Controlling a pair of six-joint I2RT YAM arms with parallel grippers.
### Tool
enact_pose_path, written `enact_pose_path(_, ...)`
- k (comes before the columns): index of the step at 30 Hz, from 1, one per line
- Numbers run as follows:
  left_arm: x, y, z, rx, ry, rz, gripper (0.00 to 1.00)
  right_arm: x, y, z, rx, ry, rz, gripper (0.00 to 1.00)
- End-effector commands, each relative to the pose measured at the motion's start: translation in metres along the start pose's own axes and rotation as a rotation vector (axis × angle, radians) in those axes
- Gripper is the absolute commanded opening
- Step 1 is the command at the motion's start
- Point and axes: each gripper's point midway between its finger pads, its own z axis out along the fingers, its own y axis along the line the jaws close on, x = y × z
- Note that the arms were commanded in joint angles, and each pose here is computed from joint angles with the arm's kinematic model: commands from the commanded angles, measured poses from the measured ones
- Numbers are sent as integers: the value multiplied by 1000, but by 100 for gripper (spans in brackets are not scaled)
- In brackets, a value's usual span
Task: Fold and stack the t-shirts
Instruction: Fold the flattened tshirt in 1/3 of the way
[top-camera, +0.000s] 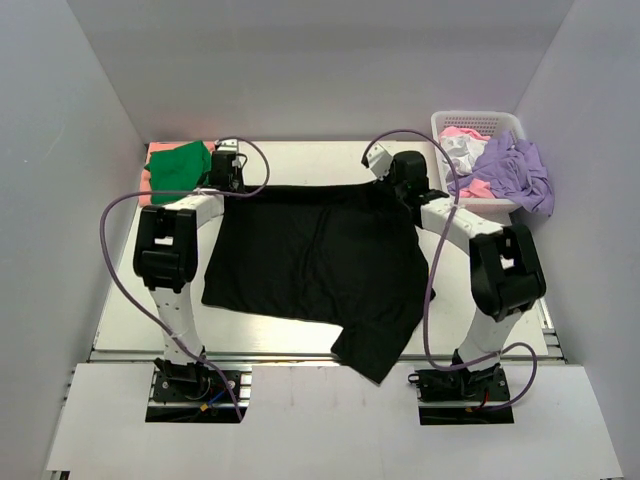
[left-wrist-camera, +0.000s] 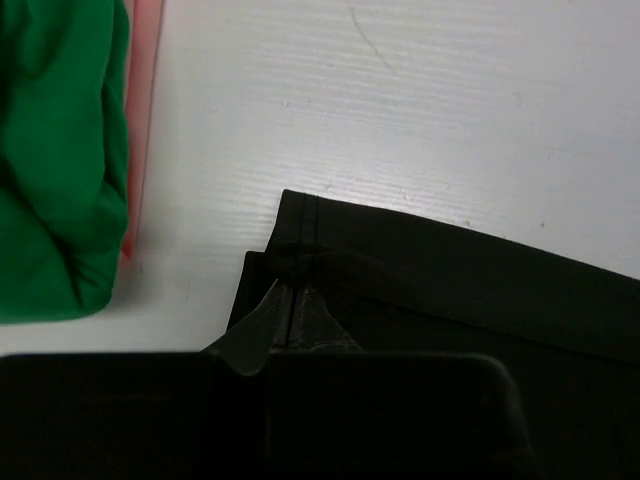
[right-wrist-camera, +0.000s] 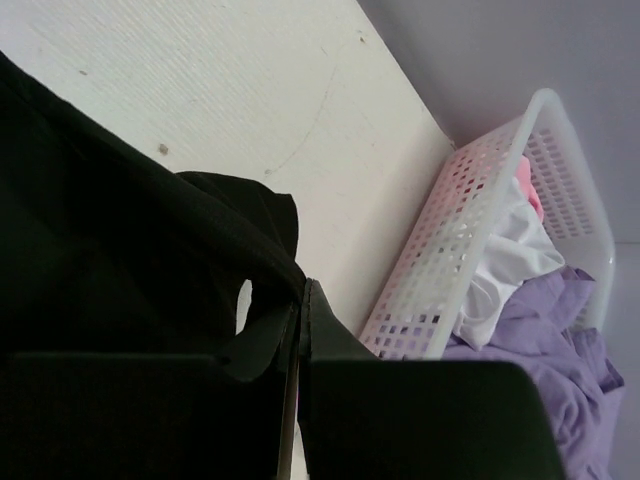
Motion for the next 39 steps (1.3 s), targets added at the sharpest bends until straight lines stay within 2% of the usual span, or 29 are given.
enact_pose_path(1, -50, 3, -36, 15, -131, -20, 0, 2, 1, -28, 10, 72, -13, 0)
enact_pose_path(8, -36, 11, -49, -6, -120, -19, 0, 6, 48, -67, -134, 138, 27, 0)
enact_pose_path(10, -40, 11, -53, -5, -131, -21, 0, 11, 66, -72, -193, 153, 33, 0)
enact_pose_path(17, -17, 20, -54, -45, -76, -1, 0, 33, 117, -91, -325, 239, 108, 0)
enact_pose_path(22, -7, 24, -59, -58, -45, -3, 0, 24, 145, -107, -468, 232, 176, 0)
enact_pose_path(24, 2, 24, -60, -62, -18, -19, 0, 21, 159, -114, -544, 228, 205, 11)
enact_pose_path(26, 11, 27, -61, -76, 17, -26, 1, 25, 165, -117, -551, 246, 236, 15)
enact_pose_path(28, 24, 32, -66, -112, 76, -50, 14, 29, 169, -121, -554, 268, 267, 22)
enact_pose_path(29, 23, 32, -70, -114, 80, -82, 14, 29, 169, -124, -554, 277, 283, 24)
enact_pose_path(31, 29, 33, -76, -120, 104, -87, 36, 27, 178, -137, -620, 283, 303, 35)
enact_pose_path(33, 28, 34, -82, -120, 101, -98, 52, 25, 176, -142, -614, 278, 319, 43)
enact_pose_path(34, 20, 38, -90, -136, 81, -101, 75, 20, 171, -143, -587, 260, 345, 47)
enact_pose_path(35, 17, 39, -94, -146, 73, -115, 85, 16, 164, -144, -565, 237, 357, 90)
enact_pose_path(36, 12, 42, -97, -160, 58, -118, 96, 13, 158, -144, -540, 219, 368, 90)
enact_pose_path(37, 9, 45, -105, -169, 57, -126, 100, 6, 146, -137, -474, 192, 394, 90)
enact_pose_path(38, 8, 45, -108, -170, 57, -126, 100, 2, 135, -134, -422, 189, 436, 90)
enact_pose_path(39, -5, 44, -111, -165, 34, -132, 100, 4, 115, -126, -298, 210, 494, 90)
